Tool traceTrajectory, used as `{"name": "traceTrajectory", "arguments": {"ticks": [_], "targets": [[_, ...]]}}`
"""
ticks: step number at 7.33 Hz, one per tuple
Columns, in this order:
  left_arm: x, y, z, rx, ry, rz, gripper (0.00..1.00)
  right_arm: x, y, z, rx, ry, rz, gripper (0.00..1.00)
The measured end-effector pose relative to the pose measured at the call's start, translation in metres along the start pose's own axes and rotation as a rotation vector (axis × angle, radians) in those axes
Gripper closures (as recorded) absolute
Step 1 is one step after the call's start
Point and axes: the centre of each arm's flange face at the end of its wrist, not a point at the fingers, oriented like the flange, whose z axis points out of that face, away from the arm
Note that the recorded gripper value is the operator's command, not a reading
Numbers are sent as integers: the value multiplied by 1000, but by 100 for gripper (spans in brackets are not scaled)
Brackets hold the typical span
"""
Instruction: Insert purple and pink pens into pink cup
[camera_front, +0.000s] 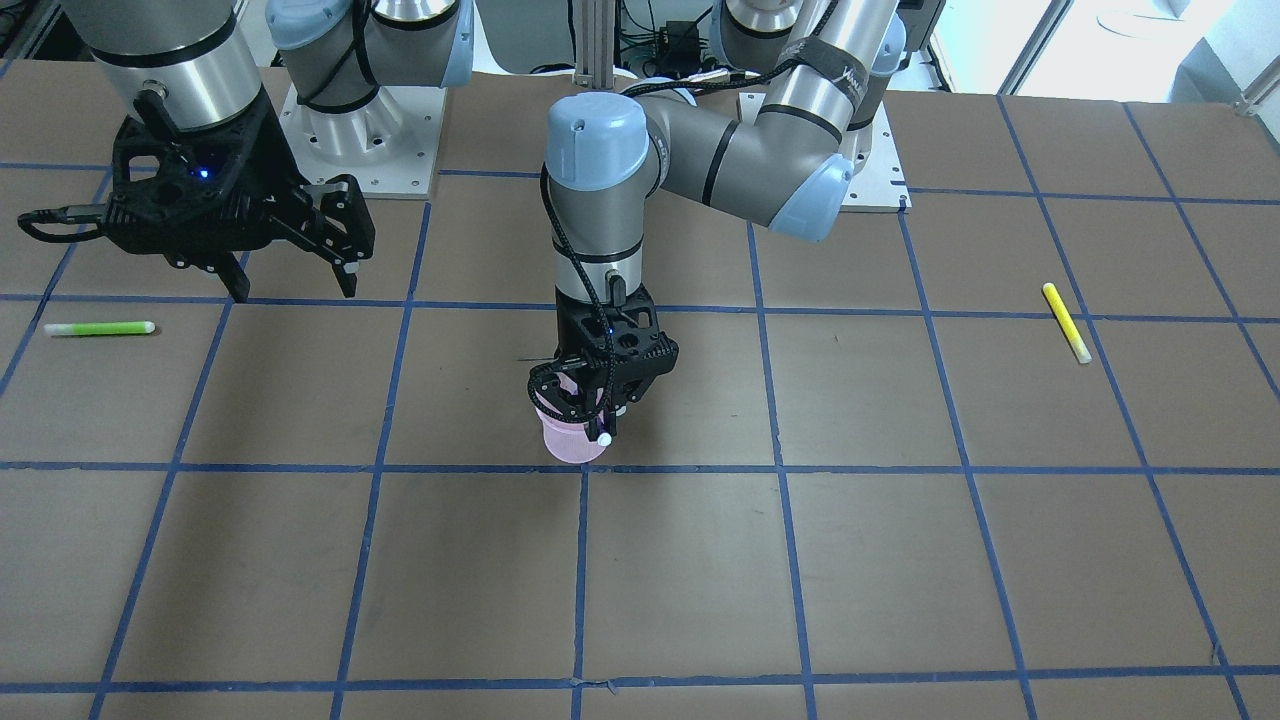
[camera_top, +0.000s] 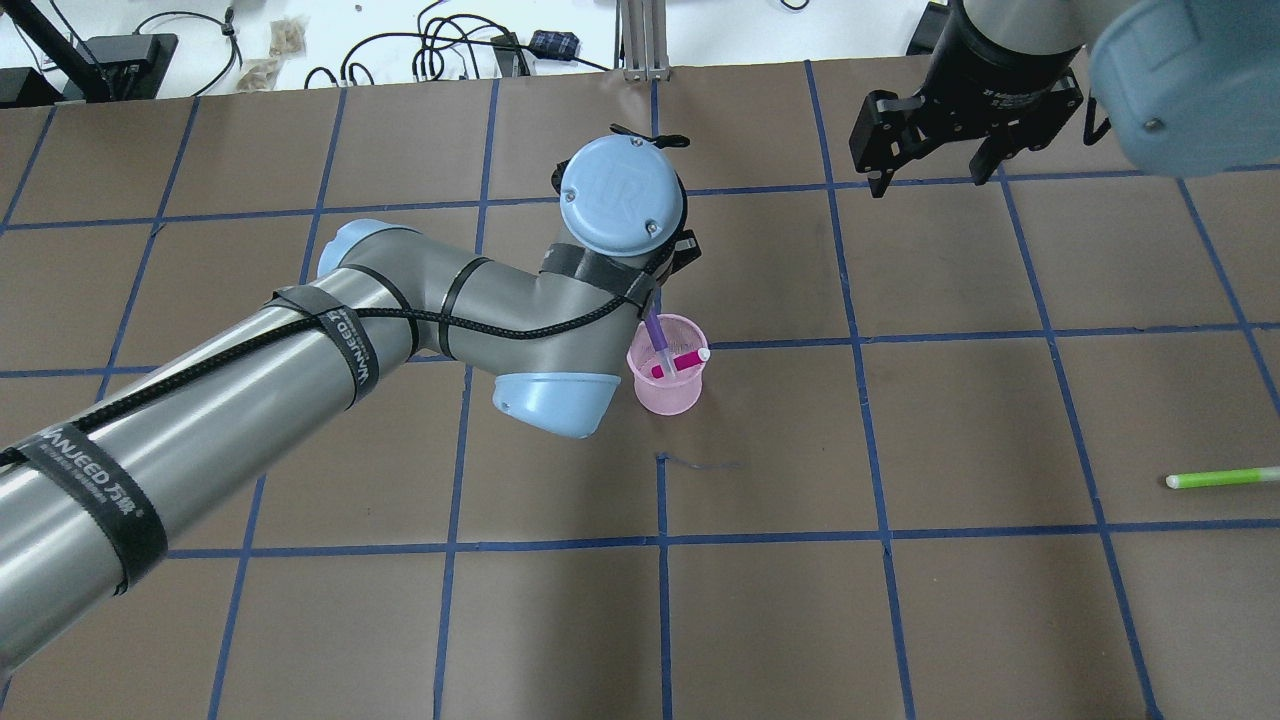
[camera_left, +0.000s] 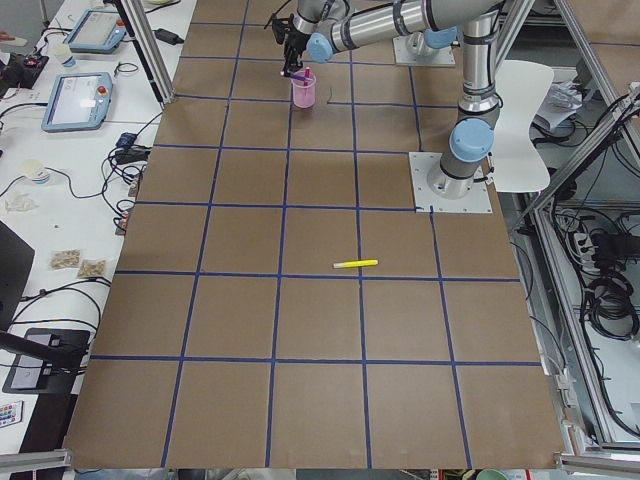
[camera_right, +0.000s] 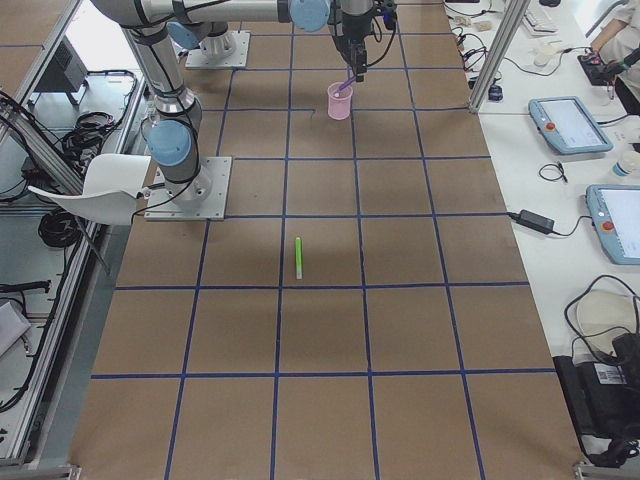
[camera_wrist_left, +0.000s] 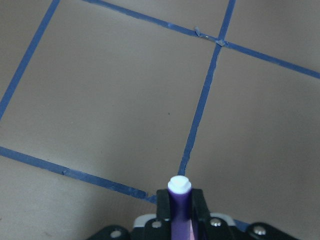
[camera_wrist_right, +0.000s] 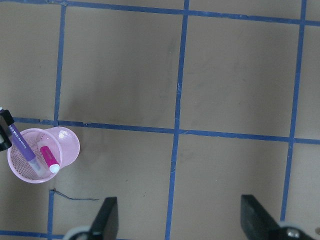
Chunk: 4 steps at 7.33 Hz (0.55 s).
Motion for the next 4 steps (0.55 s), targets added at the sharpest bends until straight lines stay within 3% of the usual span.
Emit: {"name": "traceTrajectory", "arguments": {"ticks": [4], "targets": [[2,0,-5,1,9,11,0,0,0,1,-4,0,0,12]]}}
